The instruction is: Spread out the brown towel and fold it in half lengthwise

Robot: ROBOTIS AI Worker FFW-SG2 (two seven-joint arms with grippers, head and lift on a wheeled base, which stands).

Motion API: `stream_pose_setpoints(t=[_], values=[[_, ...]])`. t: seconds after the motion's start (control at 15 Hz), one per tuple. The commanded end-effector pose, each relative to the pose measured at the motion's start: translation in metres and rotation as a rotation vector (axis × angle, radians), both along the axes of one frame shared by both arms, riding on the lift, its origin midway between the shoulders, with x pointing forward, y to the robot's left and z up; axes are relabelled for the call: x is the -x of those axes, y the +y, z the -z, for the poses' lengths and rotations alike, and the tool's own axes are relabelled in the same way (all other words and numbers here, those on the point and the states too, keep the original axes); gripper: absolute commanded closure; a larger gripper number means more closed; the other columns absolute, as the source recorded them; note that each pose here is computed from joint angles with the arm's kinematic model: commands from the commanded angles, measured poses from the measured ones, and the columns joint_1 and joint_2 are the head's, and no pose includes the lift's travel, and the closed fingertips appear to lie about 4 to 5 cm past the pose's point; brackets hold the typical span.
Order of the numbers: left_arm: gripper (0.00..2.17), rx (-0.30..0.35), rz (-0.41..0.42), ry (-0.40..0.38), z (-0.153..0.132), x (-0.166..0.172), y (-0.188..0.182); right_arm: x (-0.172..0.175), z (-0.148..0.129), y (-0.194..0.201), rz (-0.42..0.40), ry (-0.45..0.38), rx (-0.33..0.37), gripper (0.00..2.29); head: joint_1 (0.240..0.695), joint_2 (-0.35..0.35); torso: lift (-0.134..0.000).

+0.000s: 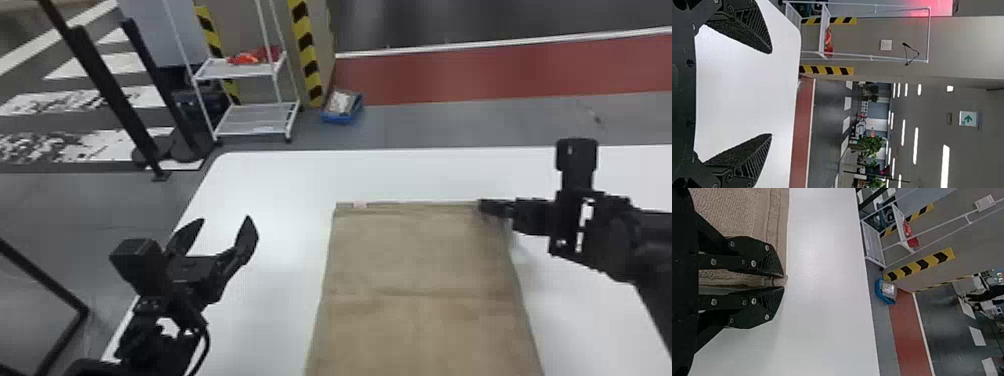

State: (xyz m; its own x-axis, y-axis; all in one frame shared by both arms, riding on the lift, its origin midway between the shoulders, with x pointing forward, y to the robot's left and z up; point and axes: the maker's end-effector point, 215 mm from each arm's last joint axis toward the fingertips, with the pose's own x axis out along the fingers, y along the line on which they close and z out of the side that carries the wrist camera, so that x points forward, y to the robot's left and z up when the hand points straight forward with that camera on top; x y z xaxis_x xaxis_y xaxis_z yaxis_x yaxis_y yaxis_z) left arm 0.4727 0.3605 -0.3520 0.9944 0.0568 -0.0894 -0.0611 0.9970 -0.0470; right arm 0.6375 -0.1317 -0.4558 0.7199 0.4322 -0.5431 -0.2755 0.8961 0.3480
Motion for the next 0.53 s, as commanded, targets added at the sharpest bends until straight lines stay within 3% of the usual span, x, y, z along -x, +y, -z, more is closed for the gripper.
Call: stream_pose_setpoints(t=[0.0,0.07,0.2,0.47], values=[[0.14,0.000,0.000,0.002,0.001,0.000,0.000,-0.001,-0.002,-0.001,0.003,-0.002,-0.005,0.99,0.695,0.223,-0.123],[0.14,0.000,0.000,0.002,0.001,0.000,0.000,0.000,-0.001,-0.001,0.003,-0.001,-0.007,1.14,0.695,0.223,-0.123],[0.14,-0.004,0.013,-0.004,-0.002,-0.002,-0.001,0.004,-0.001,0.000,0.003,-0.004,-0.014,1.15,0.695,0.222,-0.123],[0.12,-0.004,0.186,-0.035,-0.020,-0.008,-0.026,0.030,-0.016,0.010,-0.009,-0.038,-0.054,1.15,0.695,0.213,-0.123]])
